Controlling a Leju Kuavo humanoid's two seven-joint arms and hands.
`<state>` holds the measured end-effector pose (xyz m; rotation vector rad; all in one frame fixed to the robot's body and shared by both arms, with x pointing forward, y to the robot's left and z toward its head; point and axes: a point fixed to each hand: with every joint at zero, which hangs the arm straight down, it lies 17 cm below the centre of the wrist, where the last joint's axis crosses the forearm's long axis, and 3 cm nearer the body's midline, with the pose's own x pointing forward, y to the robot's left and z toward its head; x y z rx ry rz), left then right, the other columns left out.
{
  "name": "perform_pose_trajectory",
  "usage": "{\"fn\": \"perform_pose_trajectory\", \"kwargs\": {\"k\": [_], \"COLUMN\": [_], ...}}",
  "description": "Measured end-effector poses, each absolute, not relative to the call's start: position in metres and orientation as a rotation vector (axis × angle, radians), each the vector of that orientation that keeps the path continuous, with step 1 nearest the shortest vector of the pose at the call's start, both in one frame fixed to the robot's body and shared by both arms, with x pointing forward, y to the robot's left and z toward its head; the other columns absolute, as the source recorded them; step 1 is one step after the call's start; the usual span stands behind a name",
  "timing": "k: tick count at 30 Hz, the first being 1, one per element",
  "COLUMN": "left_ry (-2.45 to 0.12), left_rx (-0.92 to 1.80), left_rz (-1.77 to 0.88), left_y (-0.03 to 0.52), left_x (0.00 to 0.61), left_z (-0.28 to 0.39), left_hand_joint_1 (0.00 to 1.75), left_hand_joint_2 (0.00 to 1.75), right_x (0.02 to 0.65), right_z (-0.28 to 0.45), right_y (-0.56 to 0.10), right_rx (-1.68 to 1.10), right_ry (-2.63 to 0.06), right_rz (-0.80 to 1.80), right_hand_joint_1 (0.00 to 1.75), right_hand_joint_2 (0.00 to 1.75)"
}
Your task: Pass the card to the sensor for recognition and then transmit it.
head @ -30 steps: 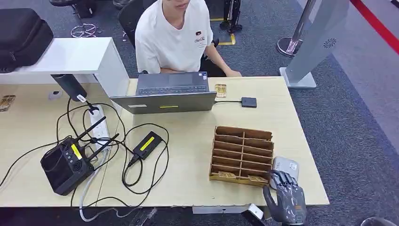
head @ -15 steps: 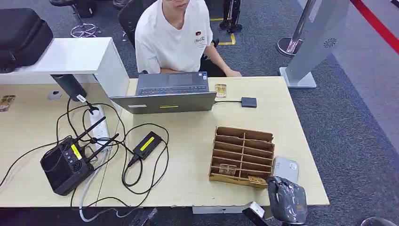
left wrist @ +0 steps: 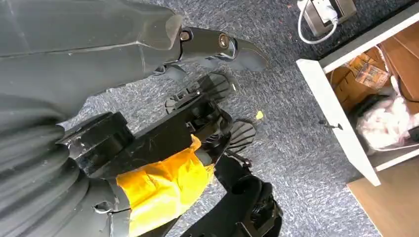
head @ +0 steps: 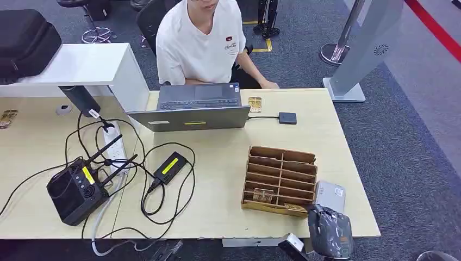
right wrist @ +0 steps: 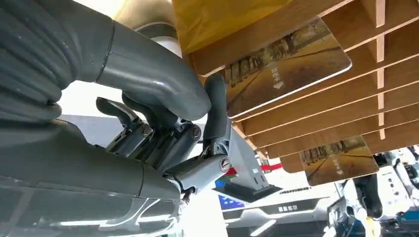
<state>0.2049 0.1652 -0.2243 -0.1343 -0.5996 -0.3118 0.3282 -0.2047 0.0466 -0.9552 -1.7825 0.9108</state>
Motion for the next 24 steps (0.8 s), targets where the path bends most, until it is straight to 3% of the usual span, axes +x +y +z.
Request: {"fn": "perform_pose_trajectory", "kwargs": {"k": [15, 16, 17, 18, 24], "left_ry": [-0.605, -0.605, -0.604, -0.604, -0.6], "left_rx": [-0.132, -0.132, -0.133, -0.135, -0.138], "left_rz": [-0.329, -0.328, -0.328, -0.328, -0.325], "left_y": [0.162, 0.162, 0.162, 0.162, 0.162], "left_x": [0.207, 0.207, 0.207, 0.207, 0.206], "left_z": [-0.223, -0.223, -0.223, -0.223, -0.223], "left_hand_joint_1": [0.0, 0.0, 0.0, 0.0, 0.0], "left_hand_joint_2": [1.75, 1.75, 1.75, 1.75, 1.75], "right_x": [0.331, 0.331, 0.331, 0.331, 0.33], "right_z": [0.122, 0.124, 0.125, 0.127, 0.126], "right_y": [-0.207, -0.208, -0.209, -0.209, -0.21], "right_rx": [-1.069, -1.075, -1.079, -1.082, -1.081], "right_ry": [-1.977, -1.978, -1.979, -1.98, -1.977], "right_rz": [0.774, 0.768, 0.763, 0.759, 0.759], "right_hand_joint_1": [1.75, 0.99, 0.99, 0.0, 0.0], "right_hand_joint_2": [1.75, 1.75, 1.75, 1.75, 1.75]}}
